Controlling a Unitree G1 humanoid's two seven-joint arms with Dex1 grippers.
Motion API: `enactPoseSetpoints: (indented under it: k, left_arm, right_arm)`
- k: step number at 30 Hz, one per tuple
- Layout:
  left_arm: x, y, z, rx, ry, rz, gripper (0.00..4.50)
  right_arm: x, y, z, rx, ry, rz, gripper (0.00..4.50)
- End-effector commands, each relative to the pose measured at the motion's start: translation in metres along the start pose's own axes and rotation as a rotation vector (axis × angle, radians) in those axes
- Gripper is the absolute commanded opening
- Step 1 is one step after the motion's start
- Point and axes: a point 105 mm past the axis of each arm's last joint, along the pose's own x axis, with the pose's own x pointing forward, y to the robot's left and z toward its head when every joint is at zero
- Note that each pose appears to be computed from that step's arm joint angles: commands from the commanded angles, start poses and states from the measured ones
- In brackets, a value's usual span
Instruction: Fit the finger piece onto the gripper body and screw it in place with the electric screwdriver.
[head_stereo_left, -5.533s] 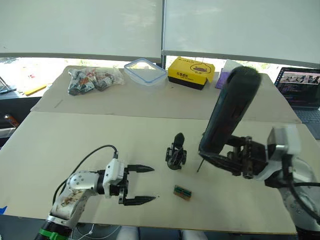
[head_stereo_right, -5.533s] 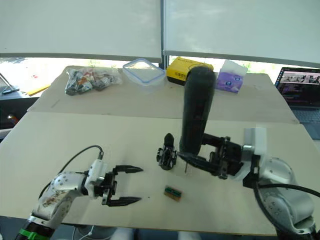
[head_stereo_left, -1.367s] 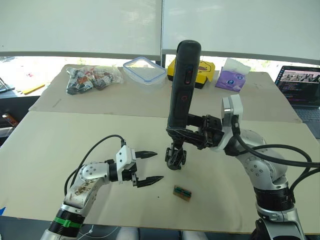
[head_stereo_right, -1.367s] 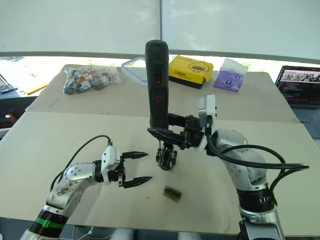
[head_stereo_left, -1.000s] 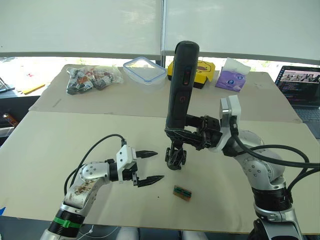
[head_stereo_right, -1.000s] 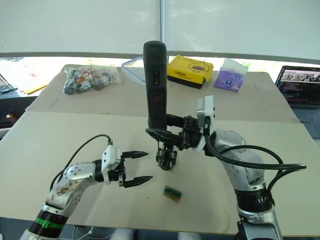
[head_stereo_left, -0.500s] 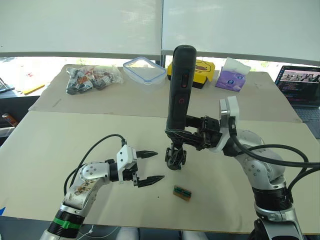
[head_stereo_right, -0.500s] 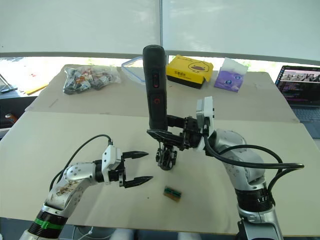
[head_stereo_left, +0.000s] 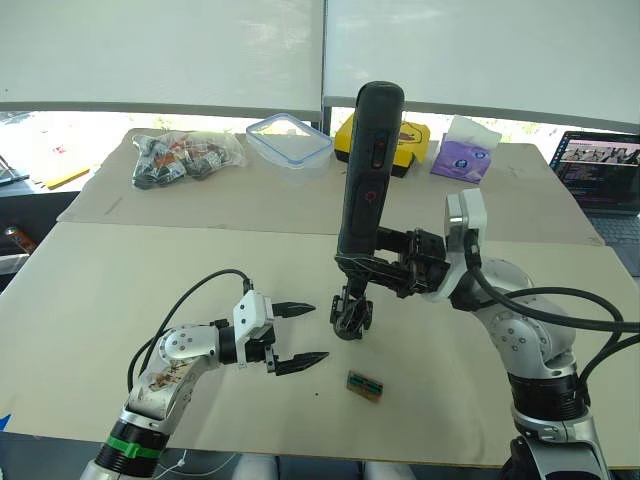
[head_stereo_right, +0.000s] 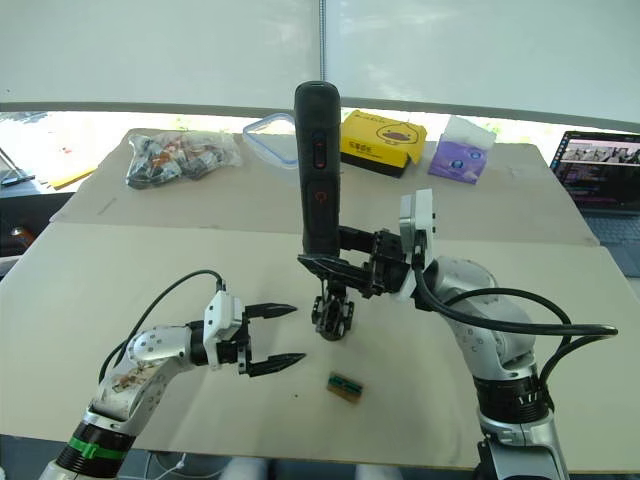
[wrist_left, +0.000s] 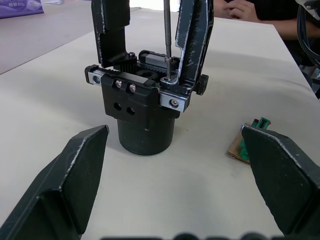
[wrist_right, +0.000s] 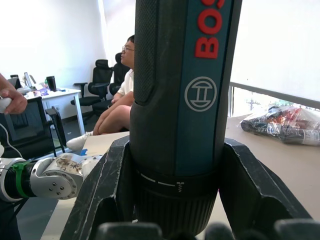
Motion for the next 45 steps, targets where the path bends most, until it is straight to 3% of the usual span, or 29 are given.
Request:
enactPoseSetpoints:
  k: [1, 45]
  left_arm:
    - [0.001, -0.004, 0.008, 0.023, -0.017, -0.018, 4.50]
    - [-0.001, -0.009, -0.004, 0.007, -0.013, -0.015, 4.50]
  right_arm:
    - [-0.002, 0.004, 0.018, -0.055, -0.052, 0.016, 1.96]
    - [0.004, 0.002, 0.017, -0.087, -0.055, 0.003, 1.96]
